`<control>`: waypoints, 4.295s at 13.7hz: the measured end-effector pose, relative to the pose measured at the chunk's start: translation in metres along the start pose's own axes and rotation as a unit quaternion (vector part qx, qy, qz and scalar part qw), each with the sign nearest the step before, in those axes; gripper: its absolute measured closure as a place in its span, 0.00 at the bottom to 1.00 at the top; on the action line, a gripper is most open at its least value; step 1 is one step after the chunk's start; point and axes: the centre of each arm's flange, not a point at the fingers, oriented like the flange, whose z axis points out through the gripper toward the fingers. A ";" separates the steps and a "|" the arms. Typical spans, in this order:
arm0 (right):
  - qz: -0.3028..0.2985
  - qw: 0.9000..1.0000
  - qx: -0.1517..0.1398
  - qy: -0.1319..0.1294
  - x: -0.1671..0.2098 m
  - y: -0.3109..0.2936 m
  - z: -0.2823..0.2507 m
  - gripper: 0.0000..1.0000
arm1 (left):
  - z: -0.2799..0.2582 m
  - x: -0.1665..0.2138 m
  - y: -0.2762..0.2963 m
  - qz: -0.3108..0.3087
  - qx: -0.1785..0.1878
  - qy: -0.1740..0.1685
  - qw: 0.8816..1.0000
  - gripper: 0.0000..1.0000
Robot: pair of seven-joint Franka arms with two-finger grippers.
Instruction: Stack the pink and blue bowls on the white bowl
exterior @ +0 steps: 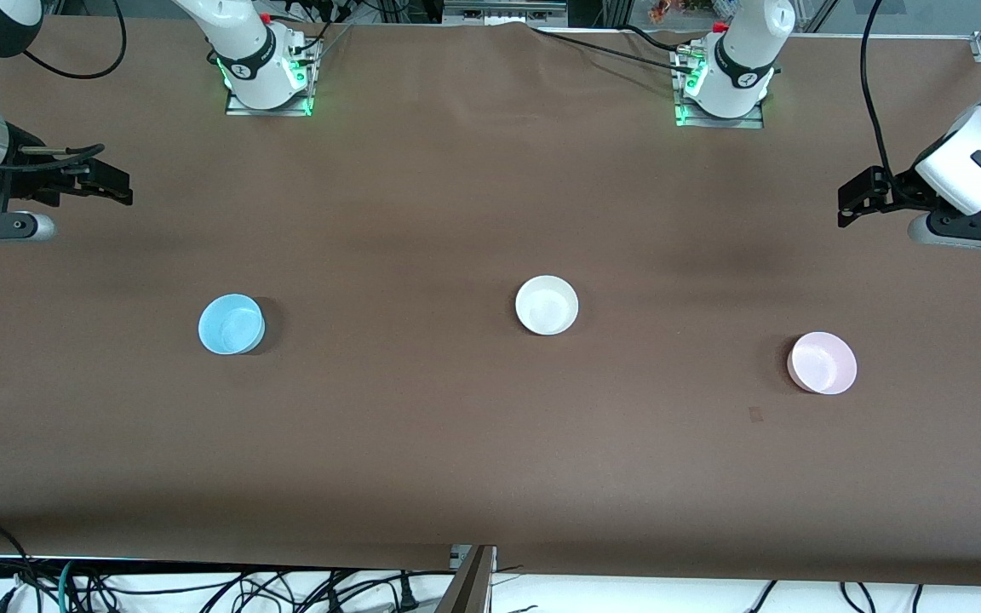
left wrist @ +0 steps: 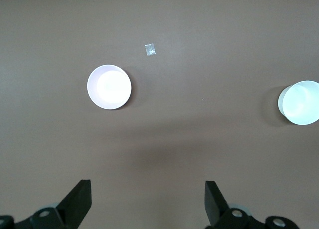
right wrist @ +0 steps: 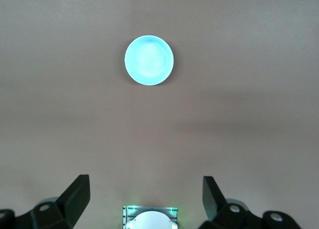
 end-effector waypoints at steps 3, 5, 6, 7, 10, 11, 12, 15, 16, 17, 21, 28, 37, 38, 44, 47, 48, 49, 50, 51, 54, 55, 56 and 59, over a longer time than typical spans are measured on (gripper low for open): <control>0.000 1.000 0.000 0.000 0.000 0.000 0.000 0.00 | -0.001 0.000 0.000 0.000 0.000 0.001 1.000 0.00; 0.000 1.000 0.000 0.000 0.000 0.000 0.000 0.00 | 0.000 0.001 -0.001 -0.001 0.000 0.000 1.000 0.00; 0.000 1.000 0.000 0.000 0.000 0.000 0.000 0.00 | 0.001 0.001 -0.002 -0.001 0.000 -0.001 1.000 0.00; 0.000 1.000 0.000 0.000 0.000 0.000 0.000 0.00 | 0.002 0.002 -0.002 -0.002 0.000 -0.002 1.000 0.00; 0.000 1.000 0.000 0.000 0.000 0.000 0.000 0.00 | 0.003 0.002 -0.004 -0.004 0.000 -0.003 1.000 0.00; 0.000 1.000 0.000 -0.001 0.000 0.000 0.001 0.00 | 0.003 0.002 -0.004 -0.004 0.000 -0.003 1.000 0.00; 0.000 1.000 0.000 -0.001 0.001 0.000 0.001 0.00 | 0.003 0.002 -0.004 -0.004 0.000 -0.003 1.000 0.00; 0.000 1.000 0.000 -0.002 0.001 0.000 0.002 0.00 | 0.003 0.002 -0.005 -0.006 -0.001 -0.003 1.000 0.00; 0.000 1.000 0.000 -0.002 0.001 0.000 0.002 0.00 | 0.003 0.002 -0.006 -0.007 -0.001 -0.003 1.000 0.00; 0.000 1.000 0.000 -0.002 0.001 0.000 0.002 0.00 | 0.004 0.002 -0.007 -0.007 -0.001 -0.003 1.000 0.00; 0.000 1.000 0.000 -0.002 0.001 0.001 0.002 0.00 | 0.009 0.005 -0.009 -0.009 -0.001 -0.008 1.000 0.00; 0.001 1.000 0.000 -0.002 0.001 0.001 0.002 0.00 | 0.018 0.009 -0.020 -0.019 -0.002 -0.015 1.000 0.00; 0.001 1.000 0.000 -0.003 0.002 0.002 0.003 0.00 | 0.056 0.043 -0.115 0.003 -0.012 -0.020 1.000 0.00; 0.002 1.000 0.000 -0.003 0.002 0.002 0.003 0.00 | 0.066 0.048 -0.133 0.012 -0.012 -0.014 1.000 0.00; 0.002 1.000 0.000 -0.004 0.003 0.002 0.004 0.00 | 0.173 0.095 -0.158 0.071 0.002 -0.018 0.997 0.00; 0.002 1.000 0.001 -0.004 0.003 0.002 0.004 0.00 | 0.243 0.106 -0.165 0.083 -0.007 -0.048 0.995 0.00; 0.002 1.000 0.001 -0.004 0.003 0.002 0.004 0.00 | 0.263 0.108 -0.173 0.093 -0.011 -0.052 0.994 0.00; 0.002 1.000 0.001 -0.004 0.003 0.002 0.004 0.00 | 0.280 0.109 -0.180 0.110 -0.013 -0.051 0.993 0.00; 0.002 1.000 0.001 -0.004 0.003 0.002 0.004 0.00 | 0.294 0.110 -0.186 0.129 -0.014 -0.049 0.990 0.00; 0.002 1.000 0.001 -0.003 0.003 0.002 0.004 0.00 | 0.306 0.111 -0.191 0.148 -0.016 -0.049 0.988 0.00; 0.002 1.000 0.001 0.002 0.006 0.002 0.001 0.00 | 0.336 0.112 -0.203 0.206 -0.019 -0.041 0.978 0.00; 0.002 1.000 0.001 0.003 0.007 0.003 0.001 0.00 | 0.344 0.112 -0.203 0.217 -0.019 -0.040 0.975 0.00; 0.002 1.000 0.001 0.003 0.009 0.003 0.001 0.00 | 0.353 0.112 -0.202 0.224 -0.020 -0.038 0.974 0.00; 0.002 1.000 0.001 0.002 0.010 0.003 0.003 0.00 | 0.381 0.111 -0.199 0.232 -0.027 -0.046 0.971 0.29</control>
